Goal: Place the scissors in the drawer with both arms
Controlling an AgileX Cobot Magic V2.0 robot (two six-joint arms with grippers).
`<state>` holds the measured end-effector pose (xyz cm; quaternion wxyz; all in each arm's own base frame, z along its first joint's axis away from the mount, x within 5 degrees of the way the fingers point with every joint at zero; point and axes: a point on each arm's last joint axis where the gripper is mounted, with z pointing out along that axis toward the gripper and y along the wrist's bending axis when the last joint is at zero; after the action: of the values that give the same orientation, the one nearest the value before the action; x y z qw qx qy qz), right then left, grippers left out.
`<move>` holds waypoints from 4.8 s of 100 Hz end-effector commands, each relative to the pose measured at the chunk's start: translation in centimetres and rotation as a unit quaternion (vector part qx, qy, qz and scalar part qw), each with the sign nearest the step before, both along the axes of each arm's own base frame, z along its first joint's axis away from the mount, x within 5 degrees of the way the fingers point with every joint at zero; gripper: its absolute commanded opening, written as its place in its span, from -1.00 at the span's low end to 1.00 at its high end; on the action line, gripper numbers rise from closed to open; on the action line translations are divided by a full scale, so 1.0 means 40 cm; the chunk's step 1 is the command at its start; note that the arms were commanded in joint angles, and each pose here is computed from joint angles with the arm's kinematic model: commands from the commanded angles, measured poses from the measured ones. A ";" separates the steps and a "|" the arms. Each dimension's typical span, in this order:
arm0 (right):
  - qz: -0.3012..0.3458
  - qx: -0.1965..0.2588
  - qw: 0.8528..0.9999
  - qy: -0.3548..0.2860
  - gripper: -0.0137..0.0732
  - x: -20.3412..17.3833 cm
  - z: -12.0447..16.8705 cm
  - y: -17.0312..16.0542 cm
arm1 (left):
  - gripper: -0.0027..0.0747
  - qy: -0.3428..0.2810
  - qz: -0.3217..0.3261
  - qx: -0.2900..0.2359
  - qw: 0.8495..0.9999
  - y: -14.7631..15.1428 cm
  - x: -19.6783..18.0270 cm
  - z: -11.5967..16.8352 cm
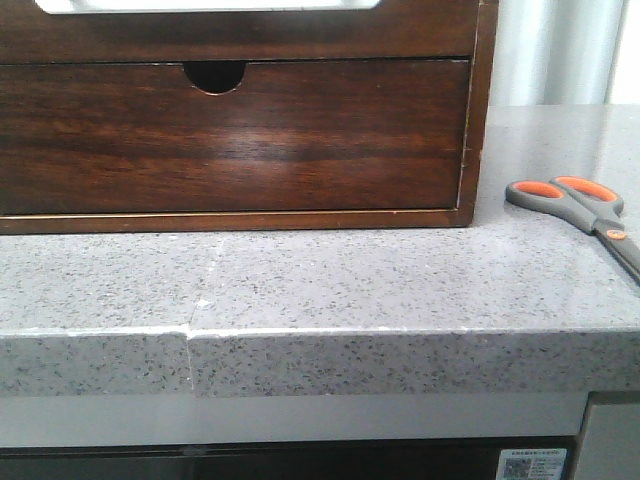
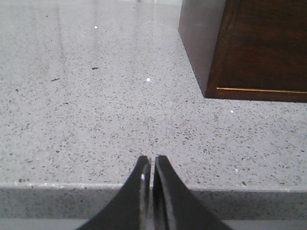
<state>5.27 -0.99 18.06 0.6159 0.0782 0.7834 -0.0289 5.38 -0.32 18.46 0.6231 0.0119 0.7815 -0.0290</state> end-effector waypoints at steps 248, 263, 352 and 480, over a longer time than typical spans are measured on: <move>0.003 -0.013 0.999 -0.052 -0.78 0.037 0.208 -0.002 | -0.20 -0.273 -0.022 0.046 0.961 -0.018 0.097 0.335; 0.003 -0.013 0.999 -0.052 -0.78 0.037 0.208 -0.002 | -0.20 -0.293 -0.075 0.151 0.941 -0.046 0.110 0.335; 0.003 -0.014 0.998 -0.053 -0.78 0.037 0.209 -0.002 | -0.20 -0.255 -0.358 0.415 0.797 -0.254 0.259 0.347; 0.003 -0.013 0.999 -0.052 -0.78 0.037 0.208 -0.002 | -0.90 -0.186 -0.367 0.545 0.730 -0.308 0.361 0.327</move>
<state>6.49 -1.13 24.86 0.6251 0.0772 0.7761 -0.0317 19.87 -12.55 30.71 0.5747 0.6456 0.4724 0.1727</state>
